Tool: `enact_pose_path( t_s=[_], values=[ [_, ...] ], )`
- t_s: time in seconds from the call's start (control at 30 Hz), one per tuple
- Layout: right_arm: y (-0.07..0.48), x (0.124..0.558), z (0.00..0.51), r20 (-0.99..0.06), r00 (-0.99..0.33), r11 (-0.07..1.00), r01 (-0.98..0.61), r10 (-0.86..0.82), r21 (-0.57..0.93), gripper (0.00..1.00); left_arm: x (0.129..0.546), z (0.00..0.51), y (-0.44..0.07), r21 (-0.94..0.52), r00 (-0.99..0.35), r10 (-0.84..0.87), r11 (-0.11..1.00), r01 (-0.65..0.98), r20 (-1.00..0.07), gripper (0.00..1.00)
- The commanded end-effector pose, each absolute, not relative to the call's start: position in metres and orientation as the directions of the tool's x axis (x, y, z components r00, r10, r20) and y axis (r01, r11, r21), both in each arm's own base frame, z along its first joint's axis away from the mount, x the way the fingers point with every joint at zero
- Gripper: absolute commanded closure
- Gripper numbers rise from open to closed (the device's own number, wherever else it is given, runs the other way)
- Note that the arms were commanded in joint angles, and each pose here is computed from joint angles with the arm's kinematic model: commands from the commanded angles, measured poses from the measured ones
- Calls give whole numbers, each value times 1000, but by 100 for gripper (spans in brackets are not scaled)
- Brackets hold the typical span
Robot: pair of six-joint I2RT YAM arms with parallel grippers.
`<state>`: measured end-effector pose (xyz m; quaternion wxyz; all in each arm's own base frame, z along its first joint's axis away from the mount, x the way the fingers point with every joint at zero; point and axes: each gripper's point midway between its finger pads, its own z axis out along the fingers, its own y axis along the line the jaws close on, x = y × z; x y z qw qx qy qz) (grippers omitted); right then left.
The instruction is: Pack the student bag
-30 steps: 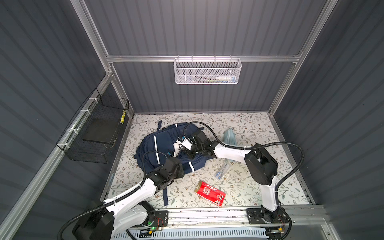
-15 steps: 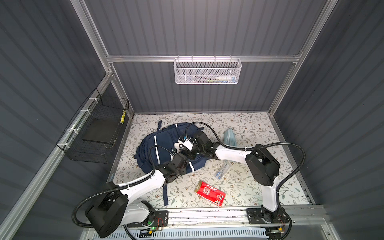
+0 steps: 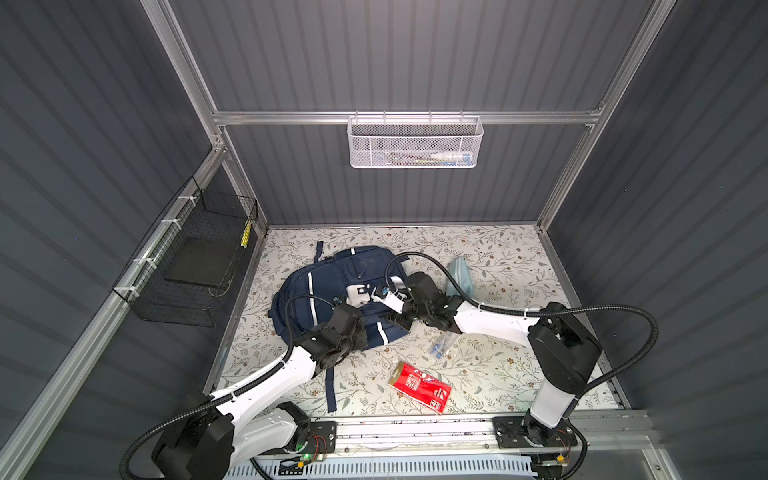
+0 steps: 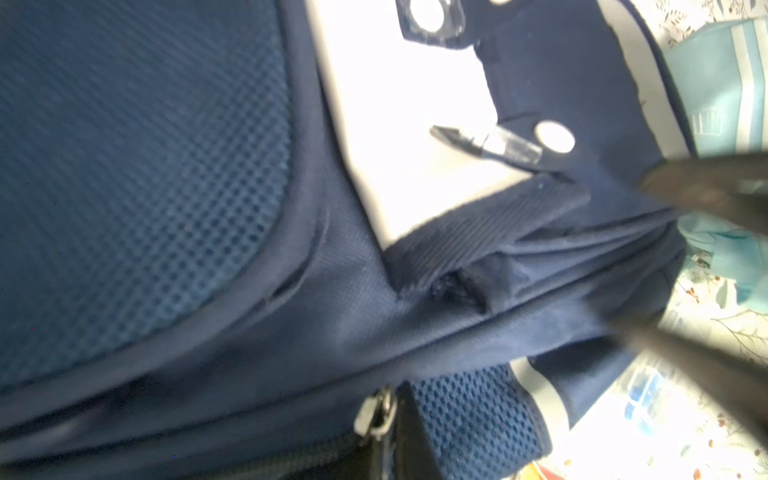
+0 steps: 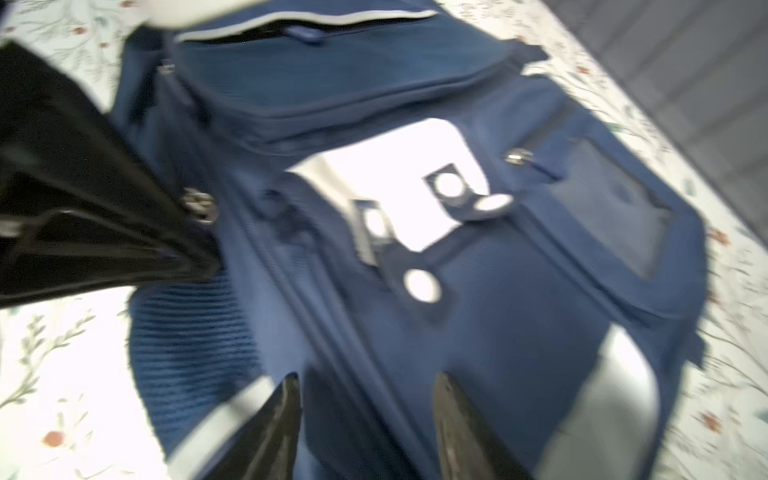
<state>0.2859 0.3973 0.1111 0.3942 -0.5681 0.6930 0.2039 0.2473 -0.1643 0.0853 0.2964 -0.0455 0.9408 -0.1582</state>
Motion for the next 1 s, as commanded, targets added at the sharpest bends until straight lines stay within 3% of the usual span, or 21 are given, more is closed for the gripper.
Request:
enact_pose_path(
  t_s=[0.0,0.07,0.13,0.23,0.3,0.53,0.77,0.9,0.97],
  values=[
    [424,264,108,-792,40,168,-970,-609,-178,45,255,120,-179,-395,-798,-196,917,56,-569,100],
    [434,274,99,-786,17,208,-960,-619,-185,46,255,130,-185,-415,-798,-191,906,81,-572,100],
    [439,291,94,-766,-16,270,-940,-643,-207,53,255,138,-189,-423,-801,-182,901,97,-570,100],
    [436,310,94,-764,-40,328,-917,-643,-229,87,255,147,-189,-438,-790,-192,893,105,-582,100],
    [426,316,95,-773,-40,343,-910,-633,-234,100,256,153,-184,-425,-782,-188,899,107,-594,100],
    [362,347,122,-819,-121,467,-863,-560,-192,100,272,159,-142,-336,-774,-204,942,12,-600,100],
    [363,319,131,-852,-5,293,-940,-523,-175,100,290,132,-97,-249,-794,-233,963,-107,-562,92],
    [358,324,131,-853,-7,303,-936,-522,-177,100,295,132,-70,-237,-780,-285,955,-179,-557,89],
    [352,332,131,-850,-24,324,-930,-526,-173,100,293,136,-61,-235,-779,-289,954,-186,-557,81]
  ],
)
